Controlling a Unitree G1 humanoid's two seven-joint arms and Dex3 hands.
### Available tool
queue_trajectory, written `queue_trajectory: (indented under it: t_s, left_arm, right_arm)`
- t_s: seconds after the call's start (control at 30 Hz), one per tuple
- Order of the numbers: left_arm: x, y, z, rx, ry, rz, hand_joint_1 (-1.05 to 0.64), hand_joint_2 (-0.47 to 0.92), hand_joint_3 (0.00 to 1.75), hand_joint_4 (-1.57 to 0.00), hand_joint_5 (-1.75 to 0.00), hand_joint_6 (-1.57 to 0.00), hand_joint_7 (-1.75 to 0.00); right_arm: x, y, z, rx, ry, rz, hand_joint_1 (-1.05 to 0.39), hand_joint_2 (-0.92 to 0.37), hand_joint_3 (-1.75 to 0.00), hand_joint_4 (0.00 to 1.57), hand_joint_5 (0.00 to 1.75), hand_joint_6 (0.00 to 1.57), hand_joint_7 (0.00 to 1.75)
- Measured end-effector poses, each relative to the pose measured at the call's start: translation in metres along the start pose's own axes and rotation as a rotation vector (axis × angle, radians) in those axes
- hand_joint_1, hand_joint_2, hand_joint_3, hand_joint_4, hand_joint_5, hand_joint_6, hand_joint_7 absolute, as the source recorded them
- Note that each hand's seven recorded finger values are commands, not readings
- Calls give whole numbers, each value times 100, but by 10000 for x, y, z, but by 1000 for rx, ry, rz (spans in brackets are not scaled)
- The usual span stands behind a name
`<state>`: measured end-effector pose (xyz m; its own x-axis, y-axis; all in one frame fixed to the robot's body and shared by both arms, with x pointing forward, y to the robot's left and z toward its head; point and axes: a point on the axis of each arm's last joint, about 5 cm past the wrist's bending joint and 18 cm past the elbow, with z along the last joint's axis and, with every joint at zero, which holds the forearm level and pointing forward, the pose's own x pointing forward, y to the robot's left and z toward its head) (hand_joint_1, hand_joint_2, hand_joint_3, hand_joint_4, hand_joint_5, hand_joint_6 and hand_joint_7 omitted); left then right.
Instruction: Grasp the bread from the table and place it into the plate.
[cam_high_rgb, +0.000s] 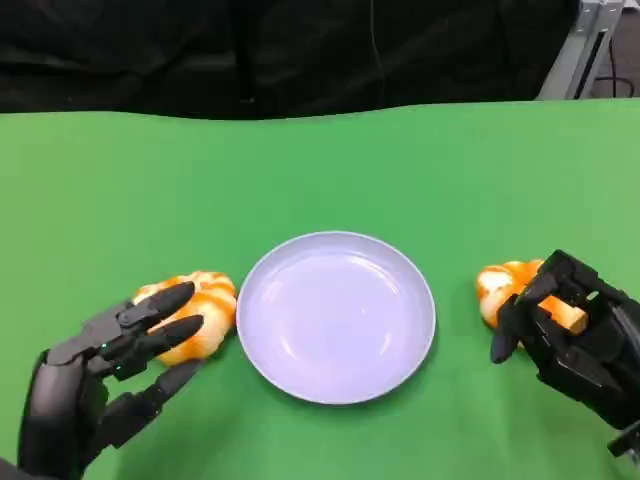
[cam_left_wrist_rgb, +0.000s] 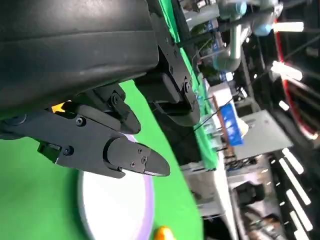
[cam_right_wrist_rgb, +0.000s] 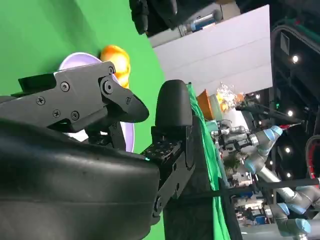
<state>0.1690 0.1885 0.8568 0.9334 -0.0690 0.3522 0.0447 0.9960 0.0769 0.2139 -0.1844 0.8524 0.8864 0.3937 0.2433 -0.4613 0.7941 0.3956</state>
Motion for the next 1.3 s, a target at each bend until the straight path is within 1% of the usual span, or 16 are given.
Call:
queue_trajectory:
  t_s: [0.1,0.27,0.63,0.67,0.7,0.8,0.9,1.03,1.23,1.3]
  left_arm:
    - [24,33,29,118,6,-32,-45,91,2,-72,0,-67,0]
    - [82,72,85,263,-18,-58,-46,91,1,-70,0,-65,0]
    - [95,52,90,273,-28,-55,-46,92,0,-70,0,-65,0]
    - [95,52,90,275,-29,-58,-47,92,0,-69,0,-64,0]
    - [96,53,91,277,-29,-59,-51,92,0,-65,0,-60,0]
    - [136,60,166,472,-49,-107,-54,92,0,-62,0,-58,0]
    - [171,60,217,575,-81,-109,-56,92,1,-61,0,-57,0]
    - [176,25,223,597,-86,-113,-56,92,1,-60,0,-57,0]
    - [171,30,219,606,-82,-111,-56,92,2,-60,0,-57,0]
    - [174,32,222,624,-78,-112,-60,92,3,-55,0,-53,0]
  right_arm:
    - [-2,4,4,-2,-1,2,1,-85,-79,59,175,58,137]
    - [-4,14,2,-4,1,2,1,-84,-79,59,175,57,137]
    - [-4,18,-1,-4,2,1,1,-84,-80,59,175,57,138]
    - [-3,18,-1,-4,2,1,1,-84,-80,59,175,57,138]
    - [-3,18,0,-4,2,1,0,-84,-80,59,175,57,138]
    - [-2,21,3,-5,1,3,0,-84,-80,58,175,56,139]
    - [-2,22,3,-6,0,4,-2,-83,-79,58,175,55,140]
    - [-2,22,3,-6,0,4,-2,-83,-79,58,175,55,141]
    - [-2,22,3,-6,0,4,-2,-83,-79,58,175,54,141]
    - [-2,22,3,-6,0,3,-4,-82,-78,56,175,53,141]
